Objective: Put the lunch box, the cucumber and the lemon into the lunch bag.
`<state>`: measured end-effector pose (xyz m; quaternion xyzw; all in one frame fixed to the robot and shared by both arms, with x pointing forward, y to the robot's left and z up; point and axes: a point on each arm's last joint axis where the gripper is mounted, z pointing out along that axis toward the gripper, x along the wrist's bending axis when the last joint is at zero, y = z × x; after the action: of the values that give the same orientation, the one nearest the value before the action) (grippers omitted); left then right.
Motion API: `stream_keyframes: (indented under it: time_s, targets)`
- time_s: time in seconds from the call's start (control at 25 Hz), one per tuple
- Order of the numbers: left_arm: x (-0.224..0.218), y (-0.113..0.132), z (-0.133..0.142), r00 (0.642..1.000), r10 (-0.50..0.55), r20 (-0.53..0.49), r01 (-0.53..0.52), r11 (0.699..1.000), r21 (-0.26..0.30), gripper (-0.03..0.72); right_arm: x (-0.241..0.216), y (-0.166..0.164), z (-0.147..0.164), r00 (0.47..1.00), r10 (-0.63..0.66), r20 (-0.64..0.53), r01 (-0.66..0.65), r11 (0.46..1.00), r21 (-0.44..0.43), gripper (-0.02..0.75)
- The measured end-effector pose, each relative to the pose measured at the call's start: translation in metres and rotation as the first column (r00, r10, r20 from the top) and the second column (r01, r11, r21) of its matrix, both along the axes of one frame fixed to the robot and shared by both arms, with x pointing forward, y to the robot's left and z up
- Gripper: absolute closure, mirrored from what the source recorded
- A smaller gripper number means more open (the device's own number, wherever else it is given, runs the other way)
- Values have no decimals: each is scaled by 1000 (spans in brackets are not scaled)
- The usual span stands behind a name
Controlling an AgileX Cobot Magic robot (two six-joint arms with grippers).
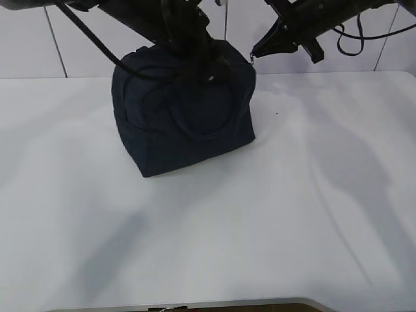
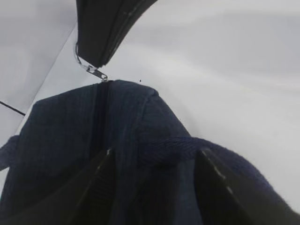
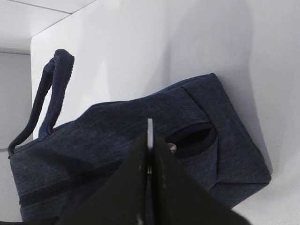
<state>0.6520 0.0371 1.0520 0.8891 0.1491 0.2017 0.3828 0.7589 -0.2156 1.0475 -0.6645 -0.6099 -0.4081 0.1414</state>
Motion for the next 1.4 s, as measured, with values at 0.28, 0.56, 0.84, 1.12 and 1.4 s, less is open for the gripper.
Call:
stream_keyframes:
  time_s: [0.28, 0.56, 0.84, 1.12, 1.4]
  targets:
    - [3, 6, -3, 999, 3, 37, -7, 994, 105, 295, 0, 0, 0, 1000, 7, 8, -7, 1000, -7, 733]
    - [2, 8, -1, 1000, 14, 21, -16, 992, 125, 313, 0, 0, 0, 1000, 12, 13, -12, 1000, -9, 733]
    - [-2, 6, -4, 1000, -10, -2, 10, 988, 157, 663, 0, 0, 0, 1000, 13, 14, -13, 1000, -10, 733]
    - [-3, 6, -5, 999, -27, 25, 21, 978, 210, 694, 0, 0, 0, 1000, 13, 14, -13, 1000, -10, 733]
    - [-3, 7, -5, 999, -32, 29, 24, 973, 229, 694, 1, -4, -4, 999, -28, -16, 27, 998, -50, 733]
